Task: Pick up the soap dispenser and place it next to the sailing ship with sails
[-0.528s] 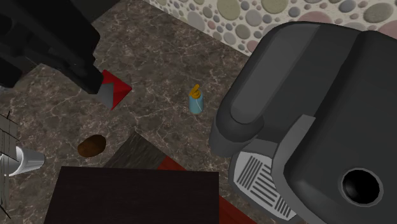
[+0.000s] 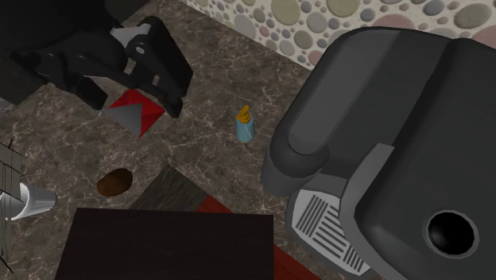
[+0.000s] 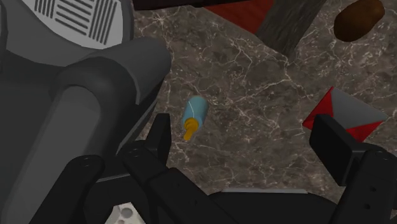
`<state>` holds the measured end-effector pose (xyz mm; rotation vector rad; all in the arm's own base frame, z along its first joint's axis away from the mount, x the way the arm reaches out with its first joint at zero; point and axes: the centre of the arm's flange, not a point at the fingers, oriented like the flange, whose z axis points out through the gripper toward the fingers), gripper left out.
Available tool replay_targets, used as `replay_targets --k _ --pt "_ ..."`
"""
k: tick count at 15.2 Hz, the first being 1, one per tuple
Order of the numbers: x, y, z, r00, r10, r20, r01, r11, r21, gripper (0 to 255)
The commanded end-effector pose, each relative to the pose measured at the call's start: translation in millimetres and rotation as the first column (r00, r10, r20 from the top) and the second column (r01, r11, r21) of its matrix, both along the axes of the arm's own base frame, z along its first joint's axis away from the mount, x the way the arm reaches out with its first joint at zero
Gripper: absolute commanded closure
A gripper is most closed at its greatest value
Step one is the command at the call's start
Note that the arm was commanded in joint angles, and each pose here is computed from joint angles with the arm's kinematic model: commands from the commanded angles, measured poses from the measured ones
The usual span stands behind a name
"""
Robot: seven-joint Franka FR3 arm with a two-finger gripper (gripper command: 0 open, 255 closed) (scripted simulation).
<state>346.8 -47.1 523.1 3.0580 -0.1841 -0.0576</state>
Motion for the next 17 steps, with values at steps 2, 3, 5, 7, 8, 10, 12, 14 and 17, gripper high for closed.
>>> replay_targets --k 2,3,5,7,8,10,12,14,17 --pt "20 -16 -34 1.0 -0.013 0.008 0.013 1.0 0.006 0" --pt "26 -20 -45 1.0 -0.017 0.01 0.017 1.0 0.008 0" --pt "38 -29 -67 1.0 -0.026 0.014 0.026 1.0 0.013 0" --pt "51 -37 -88 0.999 -0.034 0.018 0.034 0.999 0.017 0" --pt "57 -41 -99 0.999 -0.039 0.02 0.038 0.999 0.019 0" --pt "69 -50 -121 0.999 -0.047 0.023 0.047 0.999 0.023 0" --pt "81 -58 -143 0.998 -0.056 0.027 0.055 0.998 0.028 0" --pt "94 -67 -164 0.997 -0.065 0.031 0.064 0.997 0.032 0" --pt "112 -79 -197 0.996 -0.078 0.036 0.076 0.996 0.039 0"
